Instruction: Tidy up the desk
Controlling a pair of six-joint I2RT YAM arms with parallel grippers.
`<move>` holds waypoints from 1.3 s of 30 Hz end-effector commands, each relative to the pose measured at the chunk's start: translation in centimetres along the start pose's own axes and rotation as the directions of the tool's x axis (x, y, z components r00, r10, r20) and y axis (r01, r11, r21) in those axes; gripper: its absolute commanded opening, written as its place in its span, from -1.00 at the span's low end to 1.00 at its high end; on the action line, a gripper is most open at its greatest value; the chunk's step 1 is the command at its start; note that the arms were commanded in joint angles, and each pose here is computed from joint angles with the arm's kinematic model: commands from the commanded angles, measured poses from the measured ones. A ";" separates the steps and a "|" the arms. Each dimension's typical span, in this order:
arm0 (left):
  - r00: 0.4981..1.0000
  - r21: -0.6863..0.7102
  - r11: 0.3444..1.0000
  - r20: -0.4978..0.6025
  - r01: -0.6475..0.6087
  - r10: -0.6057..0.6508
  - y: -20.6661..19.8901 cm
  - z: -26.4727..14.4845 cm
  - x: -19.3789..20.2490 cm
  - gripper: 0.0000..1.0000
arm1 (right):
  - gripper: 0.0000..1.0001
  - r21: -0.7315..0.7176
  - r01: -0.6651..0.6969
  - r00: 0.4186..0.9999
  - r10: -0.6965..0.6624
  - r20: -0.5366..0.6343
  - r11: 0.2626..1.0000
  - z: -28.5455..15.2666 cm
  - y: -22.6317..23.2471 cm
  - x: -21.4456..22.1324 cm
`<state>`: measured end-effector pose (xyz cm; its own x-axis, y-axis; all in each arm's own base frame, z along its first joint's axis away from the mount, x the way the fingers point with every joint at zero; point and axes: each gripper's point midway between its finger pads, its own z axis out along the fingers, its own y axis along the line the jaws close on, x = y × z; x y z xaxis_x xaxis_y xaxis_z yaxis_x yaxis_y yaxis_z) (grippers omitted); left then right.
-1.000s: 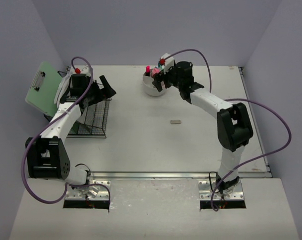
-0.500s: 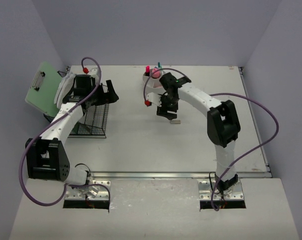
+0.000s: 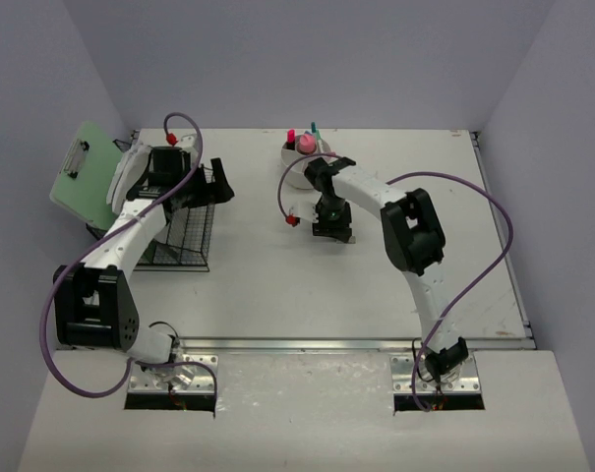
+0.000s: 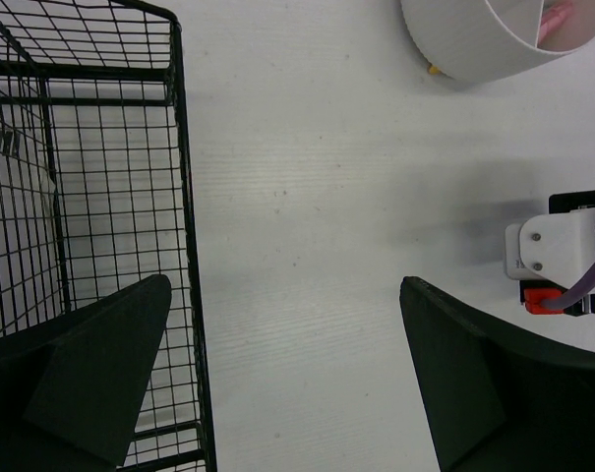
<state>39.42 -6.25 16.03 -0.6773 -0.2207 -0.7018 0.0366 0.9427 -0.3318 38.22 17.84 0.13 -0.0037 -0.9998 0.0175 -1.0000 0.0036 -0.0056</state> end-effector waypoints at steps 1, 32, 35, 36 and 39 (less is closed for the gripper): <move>0.997 0.010 1.000 0.066 -0.028 0.027 -0.7 -0.3 -2.4 1.00 | -0.05 0.026 0.014 1.000 -0.013 -0.022 1.000 0.1 -0.1 -0.5; 0.988 0.028 1.000 0.156 -0.012 0.007 -1.4 -1.5 -4.0 1.00 | -1.00 0.537 -0.509 0.656 -0.100 0.748 0.673 -22.7 -14.1 -15.4; 0.987 0.016 1.000 0.163 -0.005 0.003 -1.2 -1.4 -4.4 1.00 | -1.00 0.521 -0.588 0.634 -0.047 0.772 0.618 -22.0 -17.0 -16.1; 0.986 0.013 1.000 0.166 -0.002 0.000 -1.1 -1.3 -4.6 1.00 | -1.00 0.511 -0.621 0.619 -0.027 0.785 0.594 -21.8 -18.3 -16.5; 0.986 0.015 1.000 0.167 0.003 -0.005 -1.2 -1.3 -4.8 1.00 | -1.00 0.512 -0.644 0.609 -0.025 0.793 0.568 -21.1 -19.5 -16.9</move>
<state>40.20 -6.01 17.68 -0.6230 -0.2486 -0.7416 0.0277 0.9405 -0.3385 55.21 34.35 21.24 0.0474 -0.6854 -0.7266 -0.6474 0.5329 -0.5449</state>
